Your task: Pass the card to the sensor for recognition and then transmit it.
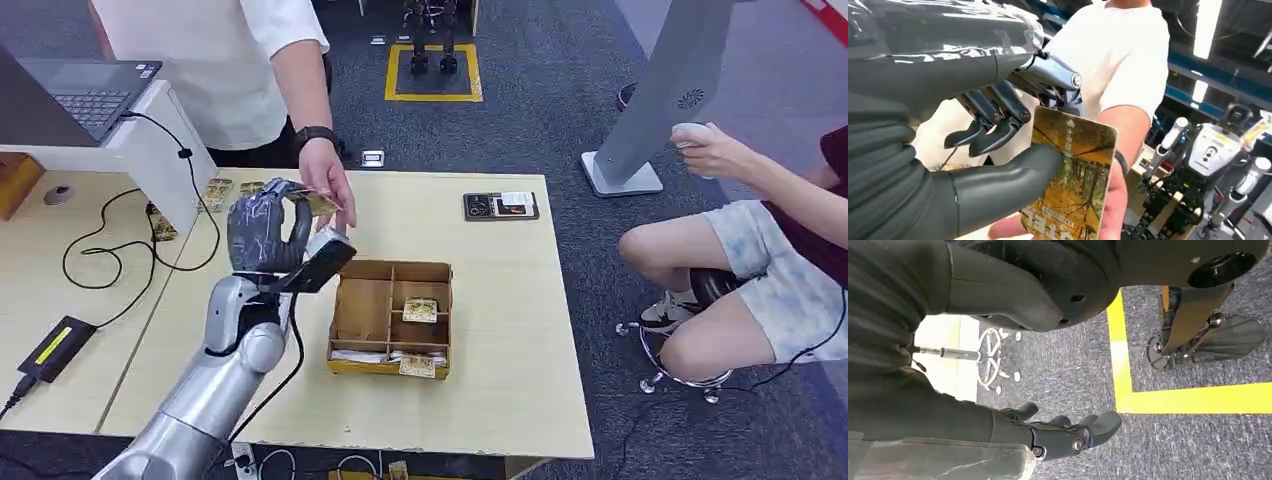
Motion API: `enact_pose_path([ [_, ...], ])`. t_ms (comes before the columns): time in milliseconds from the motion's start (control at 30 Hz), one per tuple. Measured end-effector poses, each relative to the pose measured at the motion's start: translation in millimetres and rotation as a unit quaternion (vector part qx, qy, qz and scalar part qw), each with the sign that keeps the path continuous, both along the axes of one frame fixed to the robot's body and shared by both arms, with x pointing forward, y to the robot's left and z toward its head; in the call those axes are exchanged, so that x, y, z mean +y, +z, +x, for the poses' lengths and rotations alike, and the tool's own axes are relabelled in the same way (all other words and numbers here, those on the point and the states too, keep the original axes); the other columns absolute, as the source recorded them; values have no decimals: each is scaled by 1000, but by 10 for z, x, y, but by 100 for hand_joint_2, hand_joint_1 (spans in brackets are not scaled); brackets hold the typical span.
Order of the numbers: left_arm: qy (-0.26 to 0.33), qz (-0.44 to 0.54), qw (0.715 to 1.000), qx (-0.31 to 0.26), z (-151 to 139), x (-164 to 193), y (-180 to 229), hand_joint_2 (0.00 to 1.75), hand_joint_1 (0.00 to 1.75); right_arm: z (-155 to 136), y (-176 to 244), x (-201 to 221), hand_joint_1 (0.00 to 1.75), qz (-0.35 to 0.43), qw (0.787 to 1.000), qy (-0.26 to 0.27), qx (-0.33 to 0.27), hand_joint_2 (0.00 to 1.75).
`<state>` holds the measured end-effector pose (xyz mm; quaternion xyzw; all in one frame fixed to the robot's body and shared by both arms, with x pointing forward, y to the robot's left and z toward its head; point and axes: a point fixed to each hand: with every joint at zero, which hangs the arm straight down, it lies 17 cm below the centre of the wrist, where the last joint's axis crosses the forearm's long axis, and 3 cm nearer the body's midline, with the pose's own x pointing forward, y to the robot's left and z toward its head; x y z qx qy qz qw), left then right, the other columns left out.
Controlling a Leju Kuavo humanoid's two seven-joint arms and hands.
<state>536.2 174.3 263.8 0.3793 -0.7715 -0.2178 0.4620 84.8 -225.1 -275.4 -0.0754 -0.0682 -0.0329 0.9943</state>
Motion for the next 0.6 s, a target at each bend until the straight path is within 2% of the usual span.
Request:
enact_pose_path([
  [433,14,-39,999,9,138,74,0,175,175,109,17,8,0,0,1000,4,-8,175],
  [467,14,-44,999,7,137,75,6,175,162,118,19,8,0,0,1000,3,-9,175],
  [500,13,-47,999,4,134,75,15,175,7,124,20,7,0,0,1000,3,-9,175],
  [533,12,-53,999,1,129,77,27,175,0,133,21,7,0,0,1000,3,-10,175],
  [600,10,-68,998,2,126,65,34,175,0,138,22,9,0,0,1000,3,-10,175],
])
